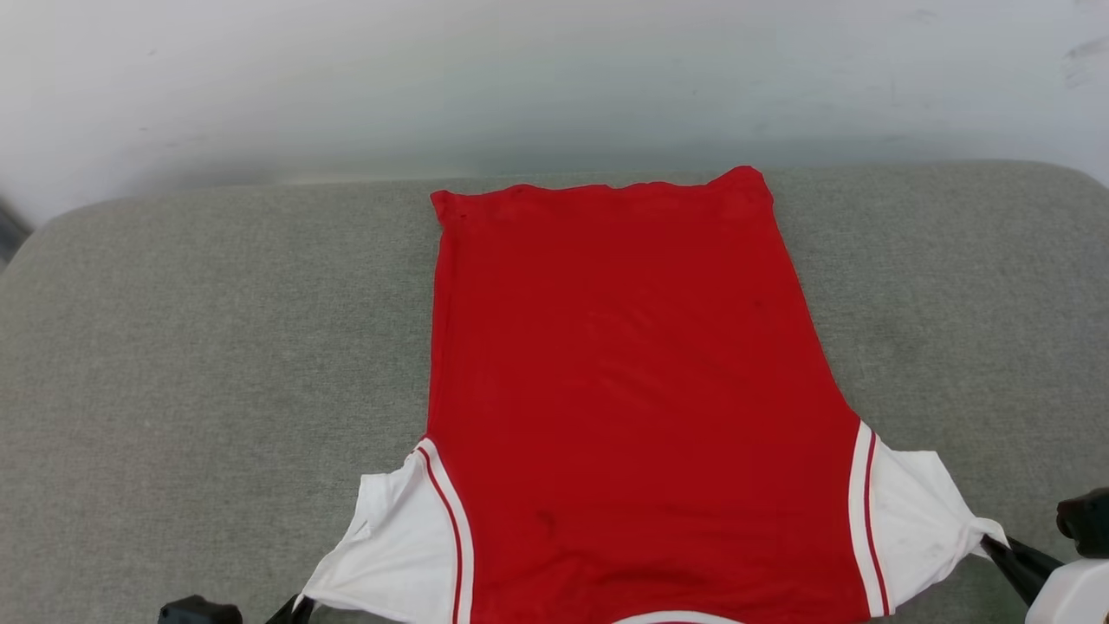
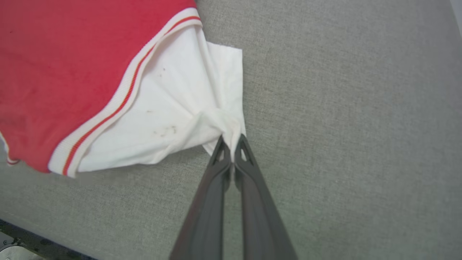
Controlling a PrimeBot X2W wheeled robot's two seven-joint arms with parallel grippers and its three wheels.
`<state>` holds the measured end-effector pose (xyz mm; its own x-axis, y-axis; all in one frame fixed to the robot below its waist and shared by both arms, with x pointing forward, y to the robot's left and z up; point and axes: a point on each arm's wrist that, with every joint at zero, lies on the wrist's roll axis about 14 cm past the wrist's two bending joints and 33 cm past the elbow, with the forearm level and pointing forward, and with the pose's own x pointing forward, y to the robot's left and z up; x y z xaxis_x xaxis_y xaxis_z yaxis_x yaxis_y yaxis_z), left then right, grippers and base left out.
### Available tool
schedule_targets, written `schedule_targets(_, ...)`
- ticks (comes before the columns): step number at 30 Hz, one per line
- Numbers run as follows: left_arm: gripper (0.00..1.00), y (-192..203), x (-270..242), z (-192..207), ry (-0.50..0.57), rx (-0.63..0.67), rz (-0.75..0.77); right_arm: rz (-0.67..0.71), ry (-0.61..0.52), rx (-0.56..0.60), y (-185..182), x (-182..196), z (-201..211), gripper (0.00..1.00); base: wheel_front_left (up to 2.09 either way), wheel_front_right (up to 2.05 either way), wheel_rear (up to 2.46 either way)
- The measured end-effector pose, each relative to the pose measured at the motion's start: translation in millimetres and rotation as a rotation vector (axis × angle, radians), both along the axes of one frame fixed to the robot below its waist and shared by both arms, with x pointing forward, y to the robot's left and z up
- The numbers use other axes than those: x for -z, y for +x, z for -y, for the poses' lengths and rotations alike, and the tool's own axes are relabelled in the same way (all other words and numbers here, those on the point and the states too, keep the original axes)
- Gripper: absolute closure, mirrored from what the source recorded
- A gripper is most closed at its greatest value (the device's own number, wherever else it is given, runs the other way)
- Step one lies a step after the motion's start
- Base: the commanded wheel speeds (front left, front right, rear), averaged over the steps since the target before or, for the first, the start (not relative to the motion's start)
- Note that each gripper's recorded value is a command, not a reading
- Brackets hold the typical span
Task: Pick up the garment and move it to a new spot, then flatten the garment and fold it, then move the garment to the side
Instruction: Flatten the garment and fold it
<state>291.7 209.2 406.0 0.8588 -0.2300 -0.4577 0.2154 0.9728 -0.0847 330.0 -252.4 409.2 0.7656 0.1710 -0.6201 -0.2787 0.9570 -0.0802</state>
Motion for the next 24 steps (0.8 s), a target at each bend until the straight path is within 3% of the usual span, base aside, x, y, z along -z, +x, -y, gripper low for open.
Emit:
schedule_targets(1, 1.0, 0.9, -1.8, 1.1, -0.003, 0.001, 0.004, 0.002, -0.002, -0.004, 0.3, -0.9, -0.1, 0.0, 0.0, 0.0, 0.0)
schedule_targets(6, 1.0, 5.3, -13.2, 9.0, -0.022, 0.022, 0.022, -0.027, 0.057, 0.008, 7.5, -7.6, -6.9, 0.0, 0.0, 0.0, 0.0)
schedule_targets(11, 1.0, 4.4, -24.8, 20.8, -0.051, 0.053, 0.015, -0.03, 0.117, 0.004, 39.6, -34.3, -16.7, 0.0, 0.0, 0.0, 0.0)
schedule_targets(19, 1.0, 7.0, -43.7, 43.1, -0.107, 0.111, -0.015, 0.007, 0.126, -0.036, 130.8, -76.8, -47.1, 0.0, 0.0, 0.0, 0.0)
schedule_targets(24, 1.0, 8.0, -47.5, 45.2, -0.109, 0.114, -0.033, -0.06, 0.092, -0.064, 188.4, -74.4, -74.2, 0.0, 0.0, 0.0, 0.0)
